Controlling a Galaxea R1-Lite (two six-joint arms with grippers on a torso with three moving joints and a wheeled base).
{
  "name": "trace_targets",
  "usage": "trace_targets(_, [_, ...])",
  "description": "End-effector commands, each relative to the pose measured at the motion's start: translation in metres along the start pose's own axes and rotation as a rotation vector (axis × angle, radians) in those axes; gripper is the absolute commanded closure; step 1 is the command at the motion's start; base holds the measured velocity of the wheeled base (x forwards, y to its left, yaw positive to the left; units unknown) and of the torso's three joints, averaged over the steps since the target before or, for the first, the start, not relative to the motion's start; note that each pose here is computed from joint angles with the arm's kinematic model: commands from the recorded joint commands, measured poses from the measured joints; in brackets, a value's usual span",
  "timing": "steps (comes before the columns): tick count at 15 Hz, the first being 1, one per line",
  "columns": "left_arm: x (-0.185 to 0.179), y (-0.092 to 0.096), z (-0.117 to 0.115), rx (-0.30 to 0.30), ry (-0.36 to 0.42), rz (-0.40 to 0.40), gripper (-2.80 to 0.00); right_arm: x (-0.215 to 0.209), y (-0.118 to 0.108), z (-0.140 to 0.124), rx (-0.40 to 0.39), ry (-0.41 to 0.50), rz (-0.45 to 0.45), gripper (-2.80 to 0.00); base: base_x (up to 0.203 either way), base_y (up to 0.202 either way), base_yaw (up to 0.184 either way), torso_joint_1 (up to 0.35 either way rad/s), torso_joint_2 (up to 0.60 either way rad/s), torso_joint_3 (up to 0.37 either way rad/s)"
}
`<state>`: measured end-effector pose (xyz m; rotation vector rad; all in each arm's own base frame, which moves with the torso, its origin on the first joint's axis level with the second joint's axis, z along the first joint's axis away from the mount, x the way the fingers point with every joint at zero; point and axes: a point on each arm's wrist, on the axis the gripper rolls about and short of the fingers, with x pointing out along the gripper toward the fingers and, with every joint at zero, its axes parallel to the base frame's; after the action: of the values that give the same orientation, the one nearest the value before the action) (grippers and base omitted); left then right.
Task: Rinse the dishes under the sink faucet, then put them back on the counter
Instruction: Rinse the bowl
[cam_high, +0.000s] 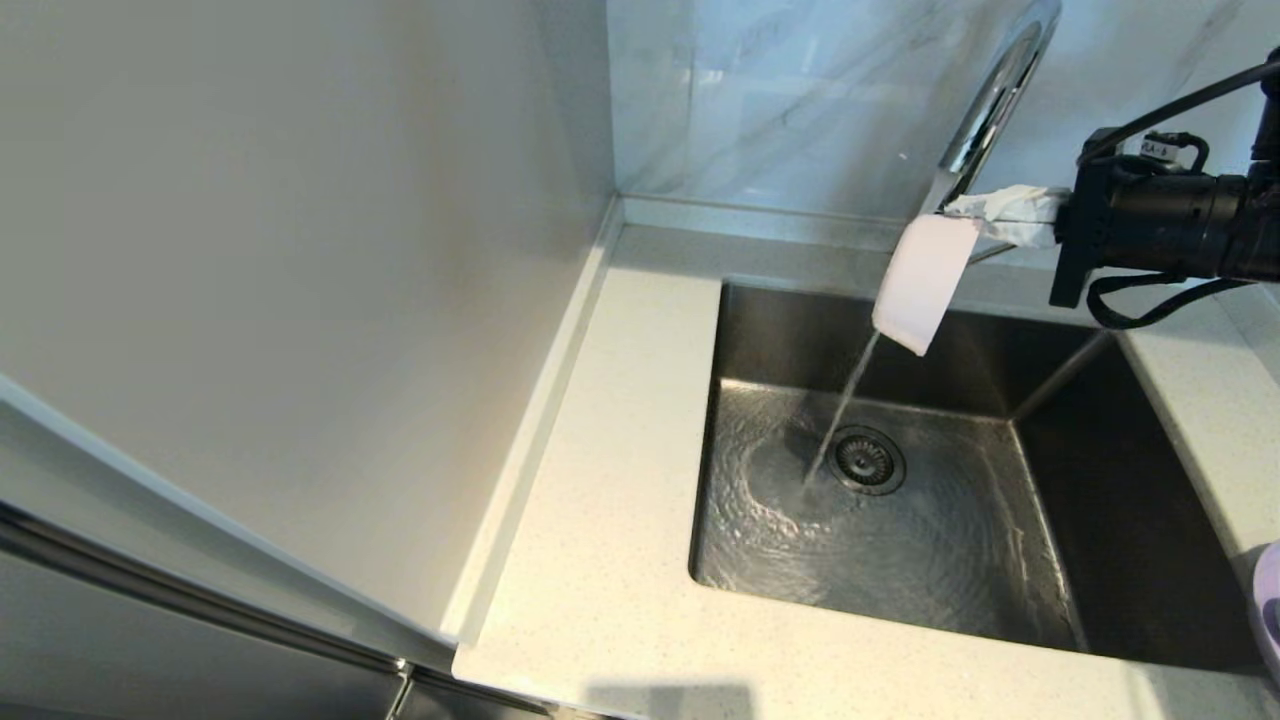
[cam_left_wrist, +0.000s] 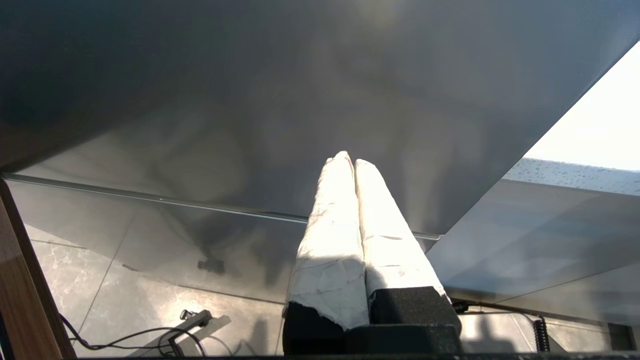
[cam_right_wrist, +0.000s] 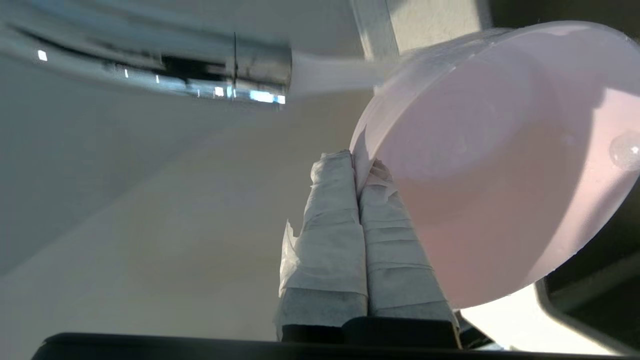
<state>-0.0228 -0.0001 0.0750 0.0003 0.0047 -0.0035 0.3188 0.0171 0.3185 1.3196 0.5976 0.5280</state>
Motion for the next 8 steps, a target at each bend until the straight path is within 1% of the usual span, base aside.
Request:
trace_targets(1, [0.000, 0.000, 0.000, 0.000, 0.000, 0.000, 0.00, 0.008, -0.007, 0.005, 0.016, 0.004, -0.009, 0.00, 0.000, 0.000, 0.000, 0.000, 0.00, 0.000])
trace_targets(5, [0.000, 0.000, 0.000, 0.000, 0.000, 0.000, 0.00, 0.013, -0.010, 0.011, 0.019, -0.015, -0.016, 0.00, 0.000, 0.000, 0.000, 0.000, 0.00, 0.000])
trace_targets(8, [0.000, 0.000, 0.000, 0.000, 0.000, 0.000, 0.00, 0.014, -0.013, 0.020, 0.022, -0.035, -0.020, 0.00, 0.000, 0.000, 0.000, 0.000, 0.00, 0.000])
